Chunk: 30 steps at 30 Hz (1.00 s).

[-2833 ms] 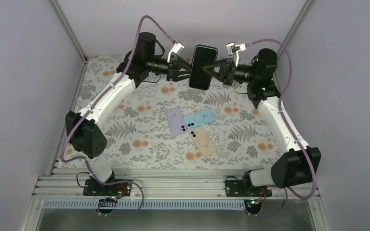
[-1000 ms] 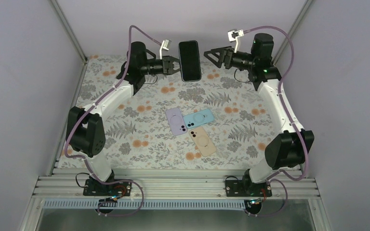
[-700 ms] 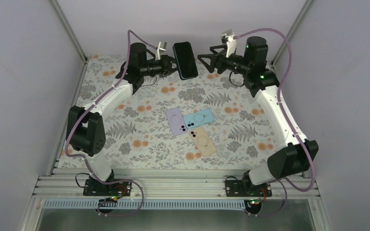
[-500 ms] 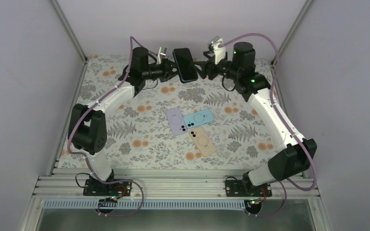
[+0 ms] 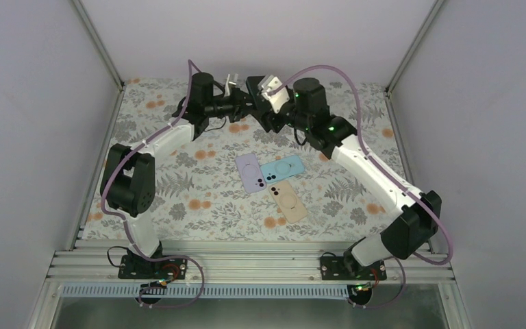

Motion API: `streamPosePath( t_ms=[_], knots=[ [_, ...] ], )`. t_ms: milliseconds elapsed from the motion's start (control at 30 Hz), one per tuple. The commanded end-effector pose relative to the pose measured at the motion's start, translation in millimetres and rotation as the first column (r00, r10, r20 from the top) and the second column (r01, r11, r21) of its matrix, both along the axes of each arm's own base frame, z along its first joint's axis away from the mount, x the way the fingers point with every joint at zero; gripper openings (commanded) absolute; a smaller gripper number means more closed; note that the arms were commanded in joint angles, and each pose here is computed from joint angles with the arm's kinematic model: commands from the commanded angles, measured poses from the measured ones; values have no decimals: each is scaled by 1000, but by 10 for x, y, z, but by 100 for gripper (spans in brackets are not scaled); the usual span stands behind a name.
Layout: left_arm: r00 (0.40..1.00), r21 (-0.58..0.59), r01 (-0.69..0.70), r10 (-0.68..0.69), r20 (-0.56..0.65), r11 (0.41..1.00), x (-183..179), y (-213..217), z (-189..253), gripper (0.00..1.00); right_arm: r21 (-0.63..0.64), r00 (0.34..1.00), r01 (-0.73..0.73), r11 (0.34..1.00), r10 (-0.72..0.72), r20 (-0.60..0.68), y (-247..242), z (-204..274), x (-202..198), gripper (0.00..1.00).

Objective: Take the phone out of the phone case
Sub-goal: Remove the phone case from the phone.

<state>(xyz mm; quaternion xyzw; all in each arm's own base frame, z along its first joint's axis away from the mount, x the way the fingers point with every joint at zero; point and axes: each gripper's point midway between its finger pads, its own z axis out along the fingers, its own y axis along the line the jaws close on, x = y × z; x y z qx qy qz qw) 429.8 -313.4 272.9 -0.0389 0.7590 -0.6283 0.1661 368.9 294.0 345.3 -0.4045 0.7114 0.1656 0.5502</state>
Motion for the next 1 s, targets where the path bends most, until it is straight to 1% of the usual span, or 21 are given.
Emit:
streamPosePath(
  t_ms=[0, 300, 467, 733, 867, 967],
  knots=[
    [998, -55, 16, -12, 67, 998, -31, 17, 258, 3, -91, 994, 93, 991, -88, 59, -14, -193, 162, 77],
    [997, -77, 29, -23, 70, 997, -63, 11, 286, 3, -165, 985, 148, 975, -131, 110, -41, -422, 208, 76],
    [997, -89, 36, -30, 70, 995, -73, 6, 305, 3, -192, 971, 208, 959, -178, 158, -127, -476, 256, 75],
    [997, -96, 43, -36, 70, 994, -91, 5, 297, 3, -156, 940, 292, 944, -253, 230, -240, -310, 337, 67],
    [997, -84, 39, -33, 69, 996, -80, 5, 252, 3, -131, 947, 272, 953, -241, 212, -187, -224, 336, 67],
    [998, -73, 32, -27, 65, 997, -66, 9, 207, 3, -115, 955, 254, 960, -231, 185, -166, -175, 325, 70]
  ],
)
